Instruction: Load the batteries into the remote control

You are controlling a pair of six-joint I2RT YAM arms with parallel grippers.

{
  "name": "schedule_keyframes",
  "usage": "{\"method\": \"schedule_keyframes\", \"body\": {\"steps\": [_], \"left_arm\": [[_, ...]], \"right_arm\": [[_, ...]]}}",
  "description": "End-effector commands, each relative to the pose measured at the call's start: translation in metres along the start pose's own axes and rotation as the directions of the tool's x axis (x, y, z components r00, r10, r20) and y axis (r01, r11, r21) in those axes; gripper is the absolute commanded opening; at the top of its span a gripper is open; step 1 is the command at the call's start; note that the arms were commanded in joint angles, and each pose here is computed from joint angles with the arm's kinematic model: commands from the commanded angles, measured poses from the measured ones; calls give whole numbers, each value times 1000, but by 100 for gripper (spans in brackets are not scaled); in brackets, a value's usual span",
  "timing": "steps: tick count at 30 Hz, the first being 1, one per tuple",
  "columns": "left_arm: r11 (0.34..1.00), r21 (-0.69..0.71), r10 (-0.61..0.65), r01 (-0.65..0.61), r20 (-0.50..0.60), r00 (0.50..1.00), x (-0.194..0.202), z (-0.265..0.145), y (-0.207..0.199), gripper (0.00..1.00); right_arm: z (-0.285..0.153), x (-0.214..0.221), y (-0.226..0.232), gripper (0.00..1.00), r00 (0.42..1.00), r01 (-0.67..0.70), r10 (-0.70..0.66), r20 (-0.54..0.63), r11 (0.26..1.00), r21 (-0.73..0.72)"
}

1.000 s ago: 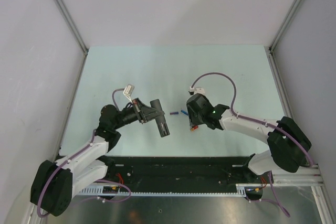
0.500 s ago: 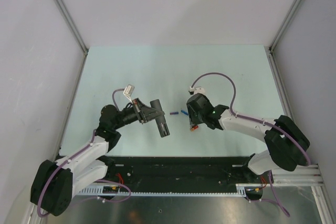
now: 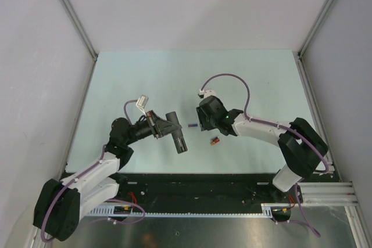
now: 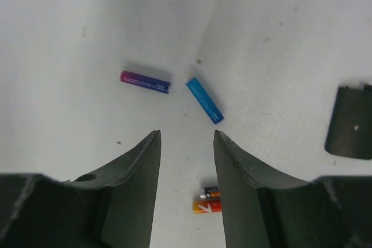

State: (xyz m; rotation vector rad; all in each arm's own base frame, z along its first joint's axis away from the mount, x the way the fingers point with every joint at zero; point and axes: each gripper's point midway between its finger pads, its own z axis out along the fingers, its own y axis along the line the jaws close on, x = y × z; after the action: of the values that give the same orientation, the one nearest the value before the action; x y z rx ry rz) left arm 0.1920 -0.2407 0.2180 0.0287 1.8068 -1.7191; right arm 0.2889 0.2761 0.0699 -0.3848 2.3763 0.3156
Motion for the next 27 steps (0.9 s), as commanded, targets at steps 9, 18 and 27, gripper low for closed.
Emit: {"method": "schedule_keyframes", "body": {"steps": [9, 18, 27], "left_arm": [[999, 35, 40, -42, 40, 998, -11, -4, -11, 0], [999, 32, 40, -41, 44, 998, -11, -8, -9, 0], [999, 31, 37, -38, 40, 999, -10, -9, -8, 0]], "right_arm": [[25, -33, 46, 50, 998, 65, -63, 29, 993, -100], [46, -34, 51, 54, 993, 114, -116, -14, 990, -84], [45, -27, 47, 60, 999, -6, 7, -41, 999, 32]]}}
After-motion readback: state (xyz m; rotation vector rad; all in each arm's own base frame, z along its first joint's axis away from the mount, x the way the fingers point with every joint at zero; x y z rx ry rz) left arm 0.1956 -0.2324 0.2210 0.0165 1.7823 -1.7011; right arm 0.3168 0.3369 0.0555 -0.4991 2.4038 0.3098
